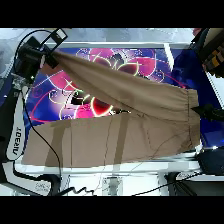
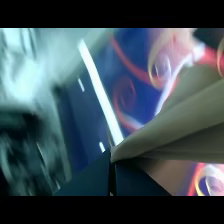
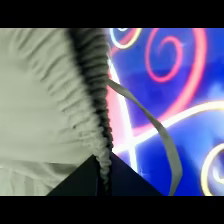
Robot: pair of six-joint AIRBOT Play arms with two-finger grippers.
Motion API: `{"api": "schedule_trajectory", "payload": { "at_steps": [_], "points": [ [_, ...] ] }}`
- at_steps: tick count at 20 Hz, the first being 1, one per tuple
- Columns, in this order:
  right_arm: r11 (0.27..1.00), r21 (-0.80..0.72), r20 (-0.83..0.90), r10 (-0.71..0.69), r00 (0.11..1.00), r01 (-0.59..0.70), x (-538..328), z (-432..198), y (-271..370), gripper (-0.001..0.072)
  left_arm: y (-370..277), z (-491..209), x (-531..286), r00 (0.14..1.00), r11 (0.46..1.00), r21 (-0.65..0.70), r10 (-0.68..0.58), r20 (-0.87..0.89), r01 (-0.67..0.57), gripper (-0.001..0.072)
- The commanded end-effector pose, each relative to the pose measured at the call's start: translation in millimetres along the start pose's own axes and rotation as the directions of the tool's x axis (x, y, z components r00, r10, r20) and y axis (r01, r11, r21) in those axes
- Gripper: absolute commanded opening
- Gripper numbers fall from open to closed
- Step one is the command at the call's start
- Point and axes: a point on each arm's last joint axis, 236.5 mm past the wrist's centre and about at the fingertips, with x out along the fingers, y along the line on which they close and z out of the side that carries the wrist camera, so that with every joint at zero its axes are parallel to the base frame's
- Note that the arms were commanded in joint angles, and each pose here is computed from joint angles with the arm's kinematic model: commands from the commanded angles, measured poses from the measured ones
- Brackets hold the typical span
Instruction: Fold the clothes and pants, and hang the long-sleeved shirts on hangers.
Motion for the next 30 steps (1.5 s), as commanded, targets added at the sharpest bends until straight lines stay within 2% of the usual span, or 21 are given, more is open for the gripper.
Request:
{"api": "schedule_trajectory", "payload": {
  "at_steps": [1,5,7,10,13,16,19,21,25,27,29,30],
  "points": [
    [0.998,-0.035,0.053,-0.058,0.997,0.06,17.5,17.3,-0.4,0.0021,-35.0,-84.9,17.4,0.957,0.992,-0.085,-0.118,-0.265,0.098,0.0014],
    [0.991,-0.066,0.089,-0.107,0.99,0.114,31.5,28.8,-0.7,0.0021,-67.9,-136.8,42.5,0.909,0.983,-0.034,-0.18,-0.377,0.181,0.0017],
    [0.989,-0.068,0.107,-0.126,0.986,0.134,31.7,33.0,-4.3,0.0021,-58.0,-146.5,47.3,0.905,0.982,0.071,-0.134,-0.403,0.178,0.0017],
    [0.98,-0.083,0.109,-0.173,0.979,0.183,29.6,33.5,-15.8,0.002,-19.7,-159.4,41.3,0.89,0.967,0.234,0.017,-0.455,0.101,0.0017],
    [0.977,-0.089,0.103,-0.182,0.978,0.191,29.4,32.1,-17.8,0.0021,-16.0,-167.7,41.8,0.886,0.972,0.212,0.01,-0.464,0.1,0.0018],
    [0.977,-0.089,0.103,-0.182,0.978,0.191,29.4,32.1,-17.8,0.002,-27.2,-159.3,44.6,0.9,0.978,0.172,-0.033,-0.435,0.119,0.0016],
    [0.977,-0.09,0.105,-0.184,0.977,0.194,29.2,32.5,-18.3,0.0021,-25.4,-118.3,37.8,0.943,0.958,0.268,-0.004,-0.334,0.099,0.0014],
    [0.976,-0.091,0.106,-0.189,0.976,0.198,29.0,32.9,-19.3,0.0021,-9.7,-83.9,14.2,0.969,0.932,0.357,0.035,-0.245,0.056,0.0014],
    [0.976,-0.09,0.105,-0.188,0.977,0.197,29.1,32.6,-19.1,0.0021,51.2,-73.4,-68.1,0.974,0.94,0.336,0.123,-0.19,-0.053,0.0013],
    [0.977,-0.091,0.103,-0.185,0.977,0.195,29.2,32.0,-18.6,0.0021,54.1,-100.9,-110.6,0.964,0.928,0.37,0.054,-0.262,0.048,0.0013],
    [0.977,-0.091,0.103,-0.185,0.977,0.195,29.2,32.0,-18.6,0.0021,33.1,-131.5,-147.6,0.94,0.915,0.337,-0.108,-0.322,0.221,0.0013],
    [0.976,-0.092,0.103,-0.186,0.977,0.196,29.2,32.1,-18.7,0.0021,22.1,-139.9,-158.4,0.929,0.889,0.348,-0.186,-0.32,0.298,0.0013]
  ]
}}
